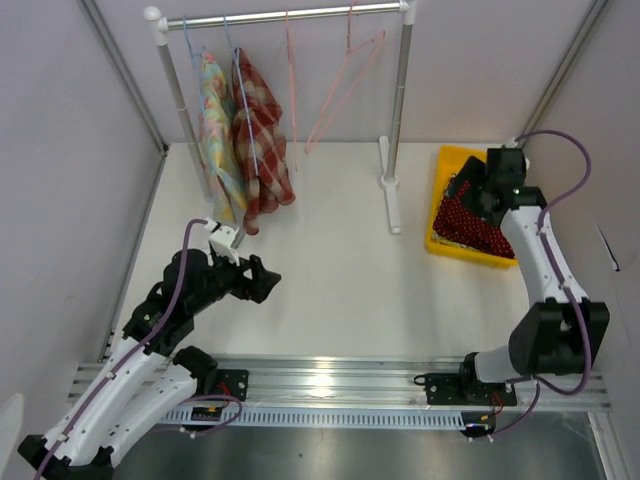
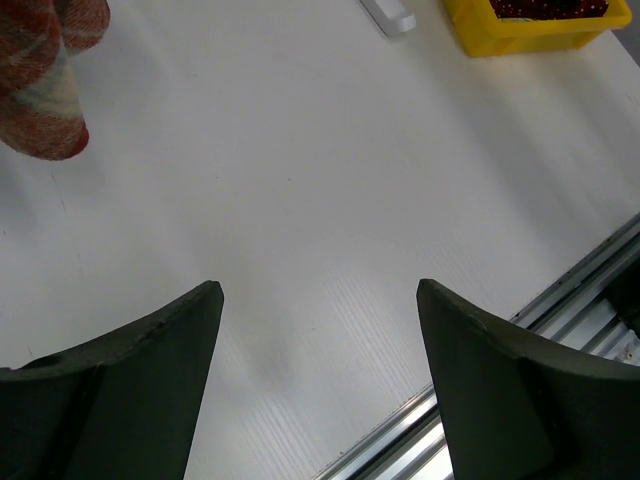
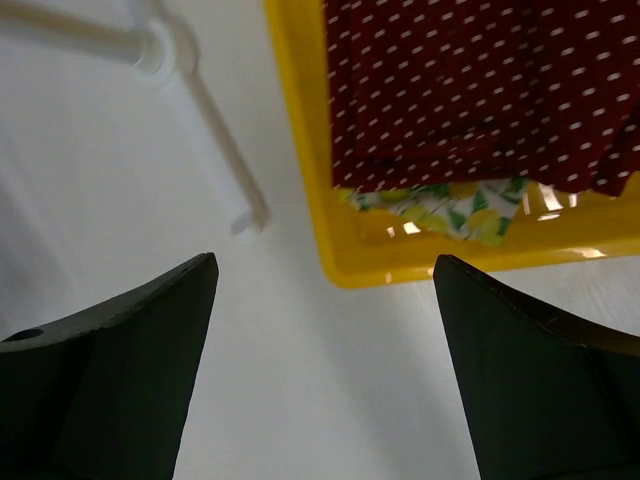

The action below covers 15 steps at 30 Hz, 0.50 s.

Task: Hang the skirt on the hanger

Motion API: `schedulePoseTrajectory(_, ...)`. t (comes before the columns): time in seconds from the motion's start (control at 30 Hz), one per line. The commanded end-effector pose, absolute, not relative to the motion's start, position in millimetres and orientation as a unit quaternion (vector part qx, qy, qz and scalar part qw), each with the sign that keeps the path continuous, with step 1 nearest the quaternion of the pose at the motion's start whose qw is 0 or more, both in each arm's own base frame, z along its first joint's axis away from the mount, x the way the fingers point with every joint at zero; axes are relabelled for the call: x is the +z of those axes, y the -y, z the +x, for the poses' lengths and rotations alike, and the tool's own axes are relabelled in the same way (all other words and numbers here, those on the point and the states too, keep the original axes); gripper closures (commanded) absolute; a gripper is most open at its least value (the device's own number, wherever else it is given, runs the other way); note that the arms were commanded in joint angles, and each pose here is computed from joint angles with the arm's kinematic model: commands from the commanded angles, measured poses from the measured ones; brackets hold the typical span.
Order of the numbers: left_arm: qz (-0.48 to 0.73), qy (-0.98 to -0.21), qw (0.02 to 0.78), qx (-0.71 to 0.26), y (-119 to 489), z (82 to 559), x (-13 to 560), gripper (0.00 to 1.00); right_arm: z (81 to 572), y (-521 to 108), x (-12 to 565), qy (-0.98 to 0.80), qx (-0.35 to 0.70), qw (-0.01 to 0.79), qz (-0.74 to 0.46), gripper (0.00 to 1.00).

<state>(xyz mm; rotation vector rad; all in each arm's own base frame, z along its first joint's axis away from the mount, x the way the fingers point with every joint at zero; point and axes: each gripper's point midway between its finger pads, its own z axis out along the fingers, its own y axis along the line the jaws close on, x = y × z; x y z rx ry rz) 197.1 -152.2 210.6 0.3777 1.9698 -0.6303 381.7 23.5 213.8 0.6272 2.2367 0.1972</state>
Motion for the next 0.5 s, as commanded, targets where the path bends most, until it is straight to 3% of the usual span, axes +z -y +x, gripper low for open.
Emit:
schedulePoseTrajectory(0.0,0.161,-0.793,0.516,-0.280,157,195,225,0.16,405,27,214,-0.862,0.056,0.393,0.317,0.05)
schedulePoseTrajectory(0.13,0.165,-0.789,0.519,-0.285,158,193,226,0.16,422,58,177,-0.862,0.024,0.349,0.366,0.08)
schedulePoseTrajectory(0.47,0.176,-0.779,0.523,-0.296,162,190,229,0.16,387,114,137,-0.858,-0.049,0.308,0.407,0.13)
